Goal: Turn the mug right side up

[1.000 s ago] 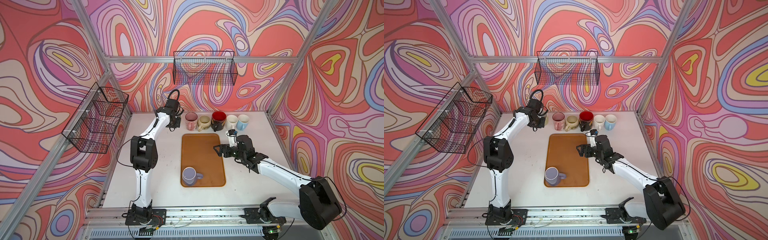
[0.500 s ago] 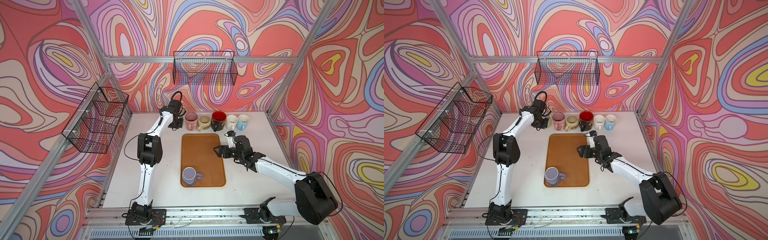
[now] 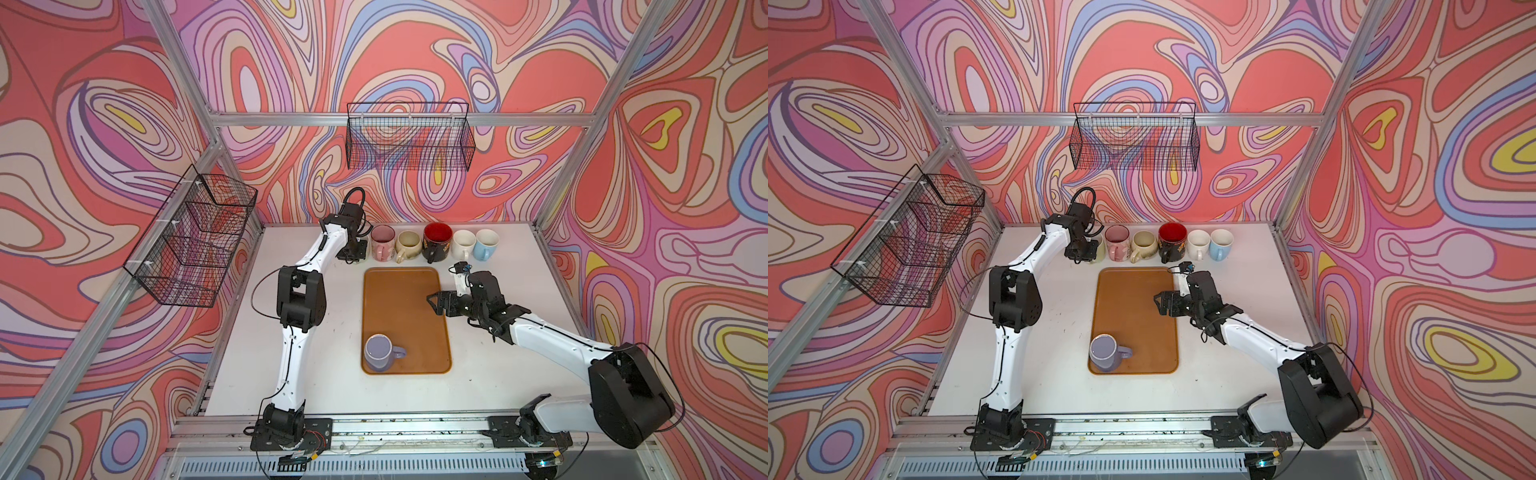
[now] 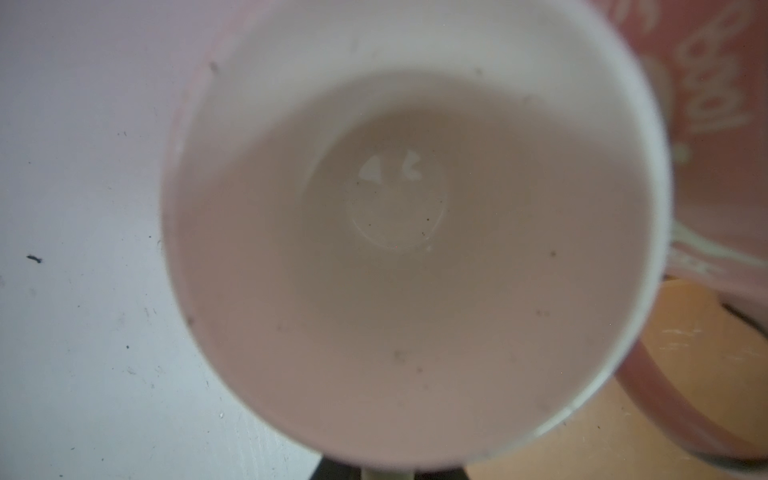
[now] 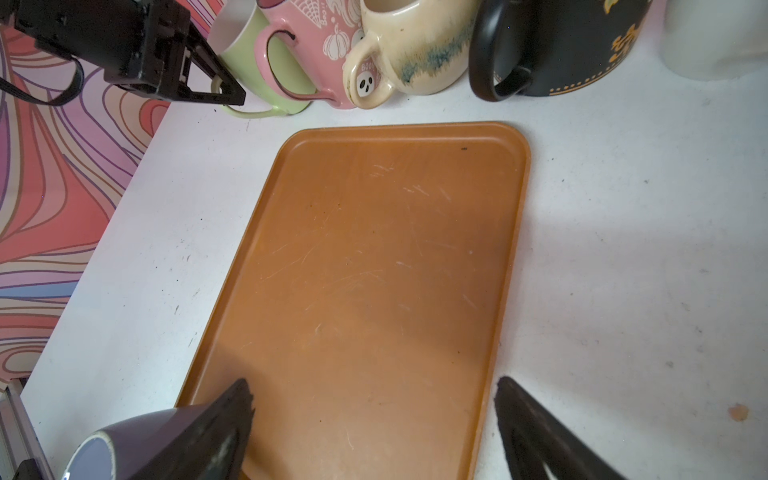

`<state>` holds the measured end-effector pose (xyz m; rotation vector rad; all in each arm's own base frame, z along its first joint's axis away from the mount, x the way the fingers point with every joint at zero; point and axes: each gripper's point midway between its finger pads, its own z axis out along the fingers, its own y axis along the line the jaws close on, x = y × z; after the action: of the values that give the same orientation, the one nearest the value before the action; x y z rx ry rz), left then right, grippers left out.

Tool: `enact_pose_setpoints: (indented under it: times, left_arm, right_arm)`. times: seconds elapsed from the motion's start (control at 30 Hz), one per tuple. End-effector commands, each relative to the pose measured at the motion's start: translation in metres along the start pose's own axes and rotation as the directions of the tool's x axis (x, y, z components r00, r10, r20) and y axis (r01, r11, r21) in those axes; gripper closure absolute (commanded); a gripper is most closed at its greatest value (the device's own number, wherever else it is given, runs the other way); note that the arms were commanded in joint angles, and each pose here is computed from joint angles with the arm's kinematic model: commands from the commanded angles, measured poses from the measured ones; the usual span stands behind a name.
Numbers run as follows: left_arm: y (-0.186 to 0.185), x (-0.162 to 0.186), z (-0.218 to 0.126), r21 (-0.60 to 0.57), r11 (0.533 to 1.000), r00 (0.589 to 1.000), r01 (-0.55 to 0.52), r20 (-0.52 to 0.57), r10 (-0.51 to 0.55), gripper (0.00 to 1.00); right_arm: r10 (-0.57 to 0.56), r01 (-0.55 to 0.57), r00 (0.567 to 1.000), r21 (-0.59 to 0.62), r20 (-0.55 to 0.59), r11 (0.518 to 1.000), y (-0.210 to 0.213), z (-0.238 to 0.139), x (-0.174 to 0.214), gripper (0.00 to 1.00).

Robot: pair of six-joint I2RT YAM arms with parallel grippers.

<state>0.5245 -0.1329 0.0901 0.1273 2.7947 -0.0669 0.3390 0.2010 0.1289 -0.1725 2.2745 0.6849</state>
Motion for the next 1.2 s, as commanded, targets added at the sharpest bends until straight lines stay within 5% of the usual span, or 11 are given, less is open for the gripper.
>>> enact_pose_setpoints:
  times: [0.0,0.27,0.63,1.0,1.17]
  left_arm:
    - [-0.004,-0.011,-0.008,0.017,1.0,0.999,0.006,0.033,-0.007,0.97]
    - [-0.007,-0.009,-0.013,0.024,1.0,1.0,0.007,0.029,-0.008,0.69]
    - [-0.008,-0.009,-0.055,0.046,0.999,0.996,0.007,0.09,-0.011,0.46]
    - [-0.022,0.02,-0.141,0.19,0.982,0.969,0.018,0.238,-0.063,0.41]
    - [-0.032,0.052,-0.171,0.267,0.964,0.954,0.008,0.288,-0.088,0.39]
  right_arm:
    - [-0.012,0.012,1.0,0.004,0.011,1.0,0.001,0.0,-0.008,0.06]
    - [-0.022,0.022,1.0,0.0,0.011,1.0,0.003,-0.003,-0.009,0.06]
    - [-0.077,0.075,0.997,-0.152,-0.005,0.986,0.033,-0.013,-0.01,0.11]
    - [-0.162,0.125,0.977,-0.24,-0.141,0.963,0.065,-0.013,0.008,0.2]
    - [-0.309,0.256,0.924,-0.24,-0.224,0.937,0.091,-0.012,0.036,0.2]
